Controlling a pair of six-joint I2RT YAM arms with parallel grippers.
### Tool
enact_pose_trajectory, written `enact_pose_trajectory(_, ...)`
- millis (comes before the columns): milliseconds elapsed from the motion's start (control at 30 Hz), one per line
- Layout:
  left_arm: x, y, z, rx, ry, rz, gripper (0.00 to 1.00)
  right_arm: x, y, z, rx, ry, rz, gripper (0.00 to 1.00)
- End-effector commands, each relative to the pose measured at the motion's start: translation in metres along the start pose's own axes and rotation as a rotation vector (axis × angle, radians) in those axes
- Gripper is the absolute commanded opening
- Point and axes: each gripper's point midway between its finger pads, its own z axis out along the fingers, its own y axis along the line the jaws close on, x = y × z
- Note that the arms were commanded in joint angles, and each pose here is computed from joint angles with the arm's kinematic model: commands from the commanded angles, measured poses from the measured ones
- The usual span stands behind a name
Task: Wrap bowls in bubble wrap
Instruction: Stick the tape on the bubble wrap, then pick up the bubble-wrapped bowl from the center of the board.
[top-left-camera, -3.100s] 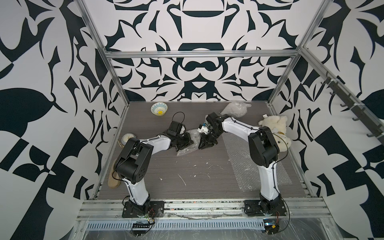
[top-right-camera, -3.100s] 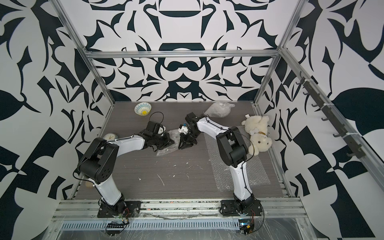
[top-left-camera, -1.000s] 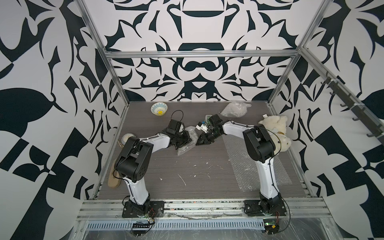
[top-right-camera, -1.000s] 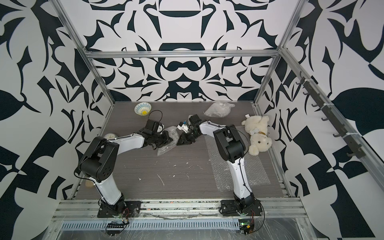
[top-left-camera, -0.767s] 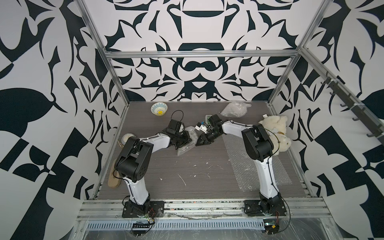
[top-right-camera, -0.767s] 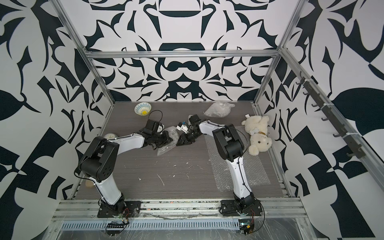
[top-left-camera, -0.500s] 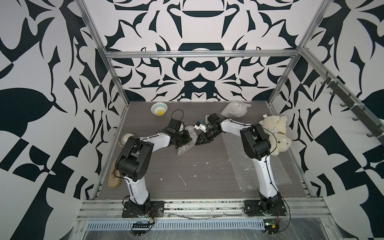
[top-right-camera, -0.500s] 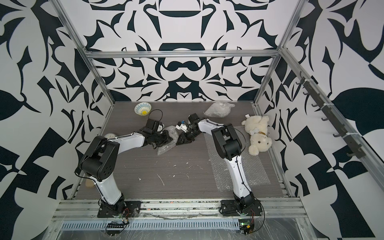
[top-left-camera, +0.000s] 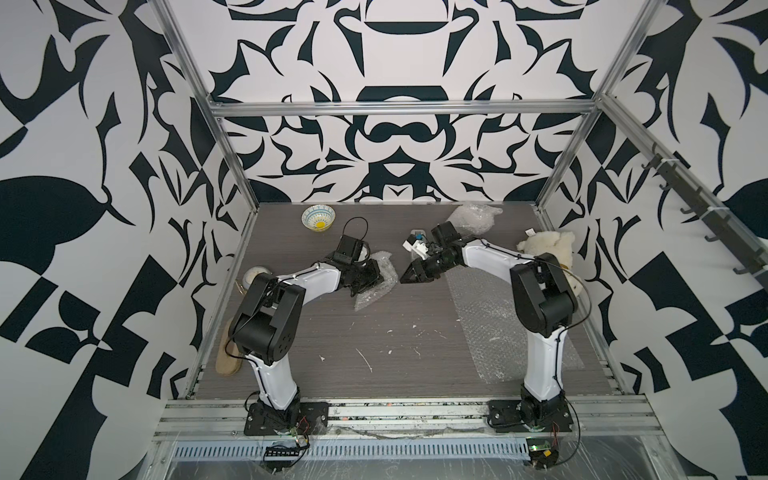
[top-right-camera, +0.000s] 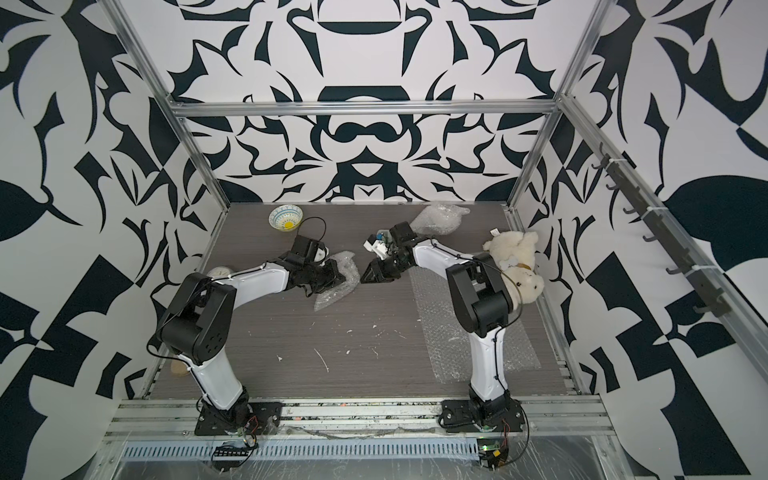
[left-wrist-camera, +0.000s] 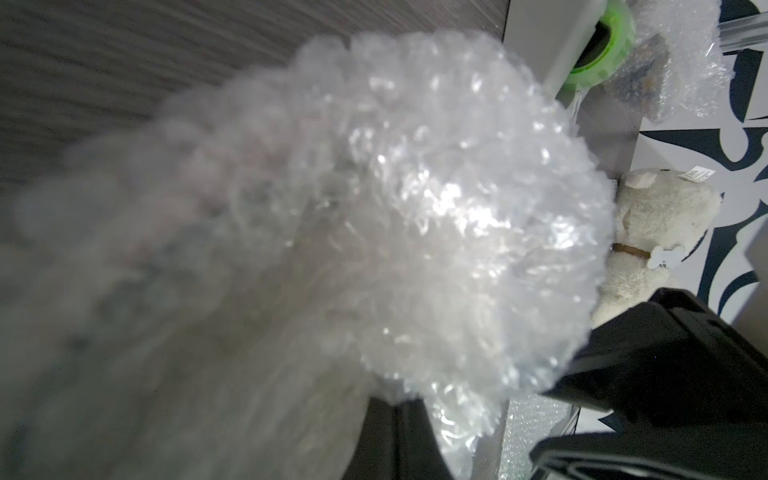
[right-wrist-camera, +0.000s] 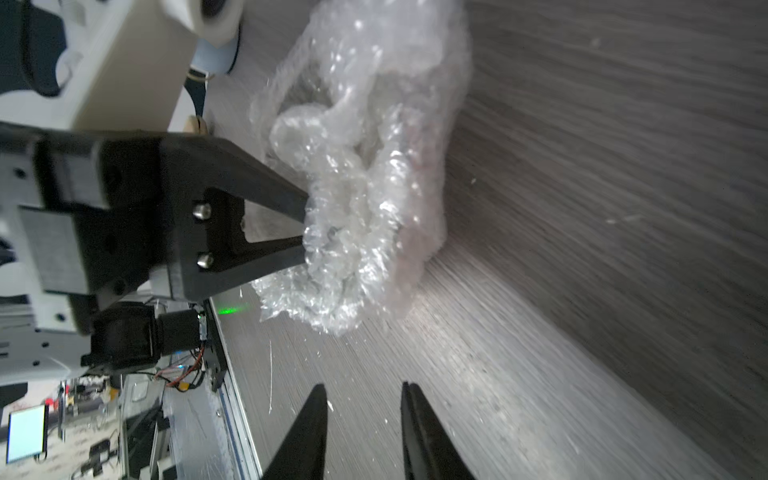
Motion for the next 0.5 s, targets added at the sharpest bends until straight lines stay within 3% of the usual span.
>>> enact_pose_trajectory(0,-0.009,-0.024,-0.023,0.028,-0.038,0.047,0.08,-0.024,0.013,-0.019,0.016,-0.164,0.106,0.37)
enact_pose_trajectory(100,-0.011,-0.029,-0.033,0.030,-0.061,0.055,0.17,-0.027,0.019,-0.015,-0.056,-0.244,0.275,0.44)
enact_pose_trajectory(233,-0.014,-0.032,-0.045,0.017,-0.097,0.068,0.31,-0.030,0.027,-0.002,-0.020,-0.268,0.338,0.49)
enact_pose_trajectory(467,-0.016,-0.021,-0.062,-0.018,-0.142,0.068,0.37,-0.036,0.018,0.020,0.050,-0.236,0.374,0.51)
